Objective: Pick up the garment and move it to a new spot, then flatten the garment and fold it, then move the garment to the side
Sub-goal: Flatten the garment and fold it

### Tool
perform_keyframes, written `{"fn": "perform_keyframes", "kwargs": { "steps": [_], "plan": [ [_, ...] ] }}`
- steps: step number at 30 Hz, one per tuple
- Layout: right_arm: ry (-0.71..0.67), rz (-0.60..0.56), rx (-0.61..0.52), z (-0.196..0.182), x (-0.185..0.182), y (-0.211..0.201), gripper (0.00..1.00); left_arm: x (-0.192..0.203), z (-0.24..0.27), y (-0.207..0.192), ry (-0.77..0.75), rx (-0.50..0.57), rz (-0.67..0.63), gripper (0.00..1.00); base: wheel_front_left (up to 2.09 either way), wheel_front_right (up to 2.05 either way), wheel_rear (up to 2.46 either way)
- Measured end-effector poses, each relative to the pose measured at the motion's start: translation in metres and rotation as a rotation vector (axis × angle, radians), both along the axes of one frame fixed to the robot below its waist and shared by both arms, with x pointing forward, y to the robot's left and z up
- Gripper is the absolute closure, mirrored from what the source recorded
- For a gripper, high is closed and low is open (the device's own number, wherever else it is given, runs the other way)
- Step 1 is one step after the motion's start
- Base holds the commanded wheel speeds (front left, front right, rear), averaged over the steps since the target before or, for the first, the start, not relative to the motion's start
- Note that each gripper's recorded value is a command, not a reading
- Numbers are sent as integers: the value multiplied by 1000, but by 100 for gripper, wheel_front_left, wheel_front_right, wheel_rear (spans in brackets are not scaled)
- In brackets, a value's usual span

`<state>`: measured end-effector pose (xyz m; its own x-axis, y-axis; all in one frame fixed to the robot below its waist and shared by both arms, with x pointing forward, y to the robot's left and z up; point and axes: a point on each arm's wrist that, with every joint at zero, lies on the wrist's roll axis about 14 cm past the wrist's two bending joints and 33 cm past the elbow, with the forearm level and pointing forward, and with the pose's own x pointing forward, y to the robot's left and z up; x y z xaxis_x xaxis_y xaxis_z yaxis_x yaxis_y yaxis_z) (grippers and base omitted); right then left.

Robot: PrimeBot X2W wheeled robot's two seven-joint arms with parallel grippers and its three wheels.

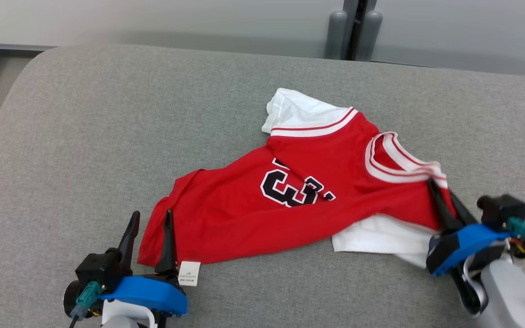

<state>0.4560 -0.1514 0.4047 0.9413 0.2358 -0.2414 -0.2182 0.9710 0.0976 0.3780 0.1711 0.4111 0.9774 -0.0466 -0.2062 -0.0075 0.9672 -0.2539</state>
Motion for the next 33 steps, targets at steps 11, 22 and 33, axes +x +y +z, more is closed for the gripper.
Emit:
{"fn": "perform_keyframes", "kwargs": {
  "steps": [11, 22, 33],
  "plan": [
    [-71, -15, -79, 30, 67, -2, 0, -2, -7, 1, 28, -12, 7, 0, 0, 0, 0],
    [-202, -109, 6, 57, 7, -4, 0, -5, 10, 17, -27, 80, 46, 0, 0, 0, 0],
    [-168, -158, 6, 49, -61, -21, 0, -28, 20, 14, -54, 153, 26, 0, 0, 0, 0]
  ]
}}
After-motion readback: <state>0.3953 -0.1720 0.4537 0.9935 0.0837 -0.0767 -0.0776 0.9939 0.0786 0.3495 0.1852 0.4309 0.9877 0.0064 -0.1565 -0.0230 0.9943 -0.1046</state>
